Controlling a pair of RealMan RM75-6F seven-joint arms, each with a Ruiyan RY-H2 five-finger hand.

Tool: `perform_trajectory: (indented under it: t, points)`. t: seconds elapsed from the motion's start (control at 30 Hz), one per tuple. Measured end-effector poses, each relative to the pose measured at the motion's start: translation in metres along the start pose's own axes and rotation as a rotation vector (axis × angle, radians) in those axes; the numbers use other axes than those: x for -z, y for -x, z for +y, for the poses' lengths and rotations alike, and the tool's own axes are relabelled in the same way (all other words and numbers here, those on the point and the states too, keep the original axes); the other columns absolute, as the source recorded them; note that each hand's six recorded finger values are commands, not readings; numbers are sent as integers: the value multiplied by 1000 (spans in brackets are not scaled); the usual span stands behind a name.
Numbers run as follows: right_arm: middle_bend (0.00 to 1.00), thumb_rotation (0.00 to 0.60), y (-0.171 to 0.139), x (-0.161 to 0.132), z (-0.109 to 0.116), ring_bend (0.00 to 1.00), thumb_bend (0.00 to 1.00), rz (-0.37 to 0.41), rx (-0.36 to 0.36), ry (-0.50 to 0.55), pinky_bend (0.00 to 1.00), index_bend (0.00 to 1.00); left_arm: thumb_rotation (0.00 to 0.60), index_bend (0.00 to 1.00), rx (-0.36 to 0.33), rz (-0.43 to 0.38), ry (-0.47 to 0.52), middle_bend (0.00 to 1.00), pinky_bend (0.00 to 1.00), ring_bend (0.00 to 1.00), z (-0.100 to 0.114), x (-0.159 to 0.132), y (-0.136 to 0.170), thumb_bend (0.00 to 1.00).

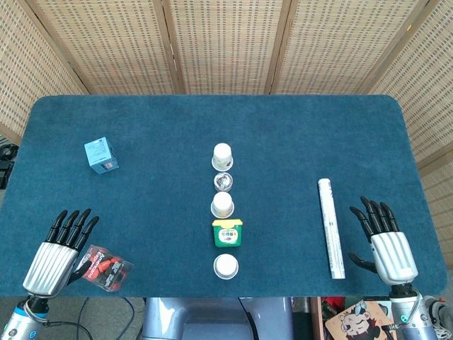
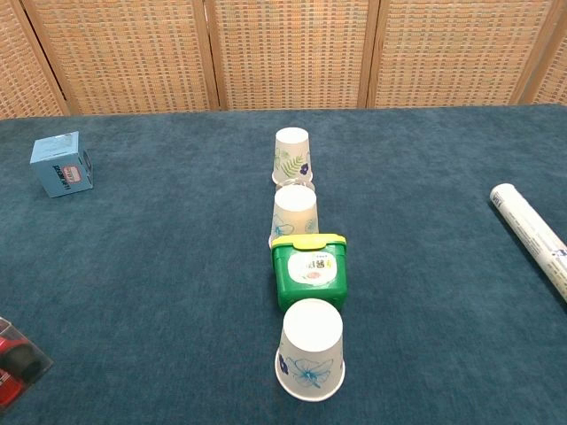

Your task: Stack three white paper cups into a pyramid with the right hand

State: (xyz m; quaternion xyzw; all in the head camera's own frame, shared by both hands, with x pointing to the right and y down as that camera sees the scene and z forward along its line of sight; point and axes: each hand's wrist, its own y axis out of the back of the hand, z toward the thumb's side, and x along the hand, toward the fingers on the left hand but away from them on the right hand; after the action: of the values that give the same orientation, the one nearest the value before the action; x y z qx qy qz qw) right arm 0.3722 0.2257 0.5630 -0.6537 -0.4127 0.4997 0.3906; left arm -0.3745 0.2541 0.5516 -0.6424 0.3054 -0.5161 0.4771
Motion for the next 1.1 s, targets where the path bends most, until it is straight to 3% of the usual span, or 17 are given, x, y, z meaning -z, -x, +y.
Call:
perform_trajectory:
  t: [1.1]
  points:
    - [0, 600, 1, -2, -2, 0, 132, 7, -5, -4, 0, 149, 600, 0, -14, 5, 2, 0, 0, 0, 4, 1, 2, 207]
